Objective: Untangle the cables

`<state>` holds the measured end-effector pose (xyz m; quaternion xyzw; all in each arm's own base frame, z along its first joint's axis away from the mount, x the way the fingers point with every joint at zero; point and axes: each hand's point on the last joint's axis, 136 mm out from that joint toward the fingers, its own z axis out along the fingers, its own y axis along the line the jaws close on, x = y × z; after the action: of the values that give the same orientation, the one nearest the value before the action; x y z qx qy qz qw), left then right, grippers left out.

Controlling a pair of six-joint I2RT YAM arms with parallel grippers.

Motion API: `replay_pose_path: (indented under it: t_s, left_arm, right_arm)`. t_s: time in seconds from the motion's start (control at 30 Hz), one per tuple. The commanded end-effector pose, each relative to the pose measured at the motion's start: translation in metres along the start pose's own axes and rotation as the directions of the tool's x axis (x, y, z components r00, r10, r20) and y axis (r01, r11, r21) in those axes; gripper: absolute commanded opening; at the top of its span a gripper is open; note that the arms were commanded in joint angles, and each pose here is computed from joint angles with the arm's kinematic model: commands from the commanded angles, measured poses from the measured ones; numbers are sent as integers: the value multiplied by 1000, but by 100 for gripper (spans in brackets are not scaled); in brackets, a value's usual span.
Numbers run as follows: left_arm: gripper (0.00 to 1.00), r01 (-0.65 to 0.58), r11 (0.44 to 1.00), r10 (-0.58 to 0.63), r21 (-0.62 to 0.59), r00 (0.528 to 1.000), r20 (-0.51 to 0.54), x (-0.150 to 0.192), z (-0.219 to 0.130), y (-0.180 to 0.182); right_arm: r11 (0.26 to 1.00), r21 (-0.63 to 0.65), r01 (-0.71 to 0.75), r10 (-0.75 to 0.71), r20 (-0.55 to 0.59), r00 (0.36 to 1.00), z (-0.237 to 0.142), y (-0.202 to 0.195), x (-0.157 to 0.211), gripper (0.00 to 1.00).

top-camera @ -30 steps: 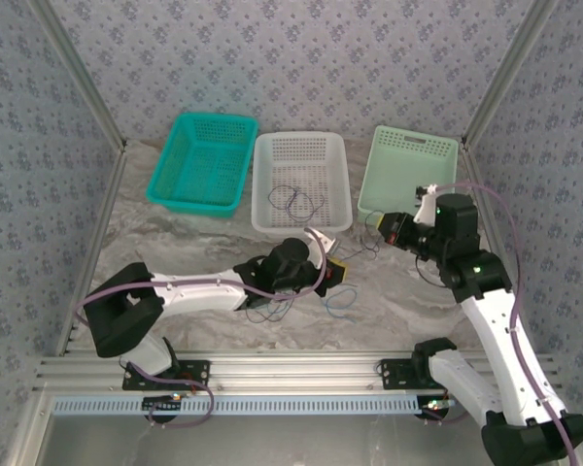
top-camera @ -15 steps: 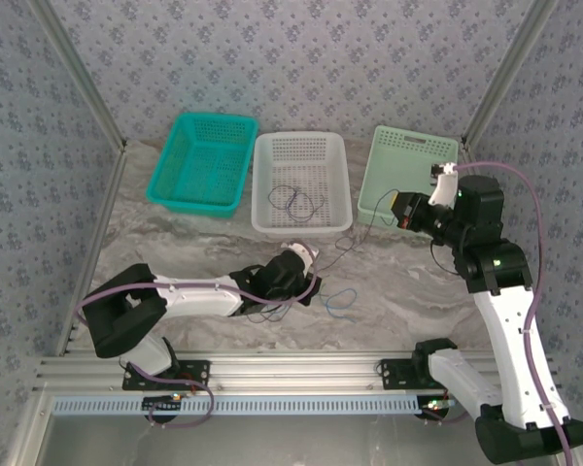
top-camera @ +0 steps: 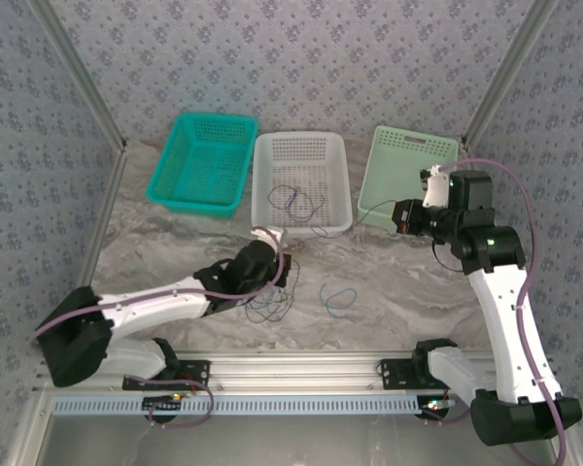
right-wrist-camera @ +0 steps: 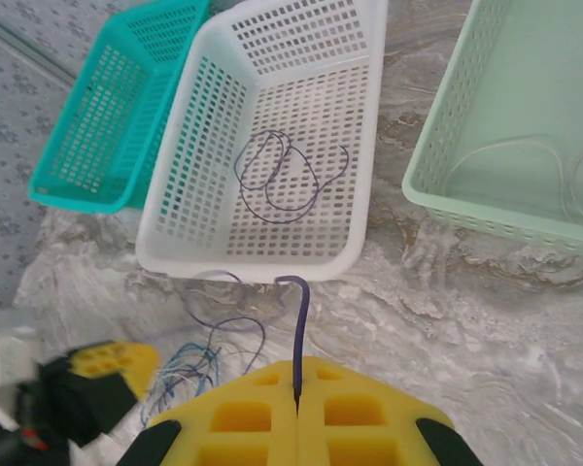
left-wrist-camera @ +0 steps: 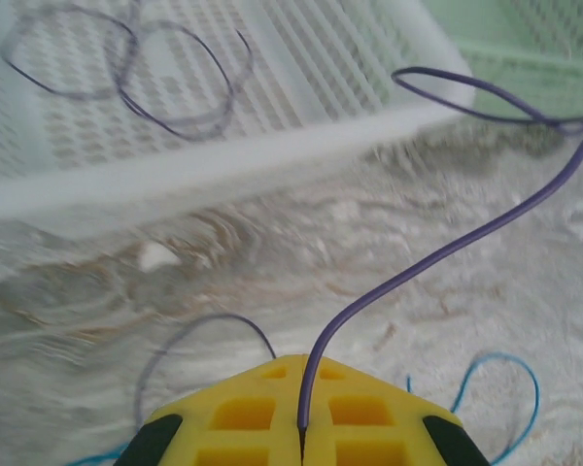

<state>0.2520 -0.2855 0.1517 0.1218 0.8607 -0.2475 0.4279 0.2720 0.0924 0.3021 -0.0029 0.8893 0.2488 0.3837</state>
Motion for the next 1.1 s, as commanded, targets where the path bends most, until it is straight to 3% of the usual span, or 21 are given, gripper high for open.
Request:
replay_pose_path:
  t_s: [0.0, 0.2, 0.47, 0.67, 0.8, 0.9, 1.07]
  left_arm:
    - [0, 7, 1000, -9, 21, 998, 67, -25, -15, 8]
    - [0, 21, 984, -50, 174, 985, 164, -91, -30, -15]
    - [0, 123, 944, -196, 307, 955, 221, -167, -13, -16]
    - [0, 201, 911, -275, 361, 947, 165, -212, 31, 5]
    - [0, 239, 909, -292, 343, 950, 110, -222, 76, 26]
    - [0, 255, 915, -286, 313, 956, 58, -219, 106, 37]
    - [2, 255, 938, -248, 236, 967, -57, -195, 150, 51]
  right_arm:
    - [999, -13, 41, -42, -13, 999, 9, -4, 8, 0]
    - [975, -192, 111, -101, 61, 993, 38, 37, -4, 0]
    - [950, -183, 255, -252, 39, 967, 90, 76, -18, 0]
    - [964, -82, 253, -246, 83, 966, 136, 62, -39, 0]
    - [975, -67, 210, -203, 102, 974, 171, 58, -49, 0]
    - [977, -82, 197, -195, 39, 980, 201, 58, -42, 0]
    - [986, 18, 166, -165, -57, 985, 239, 34, -27, 0]
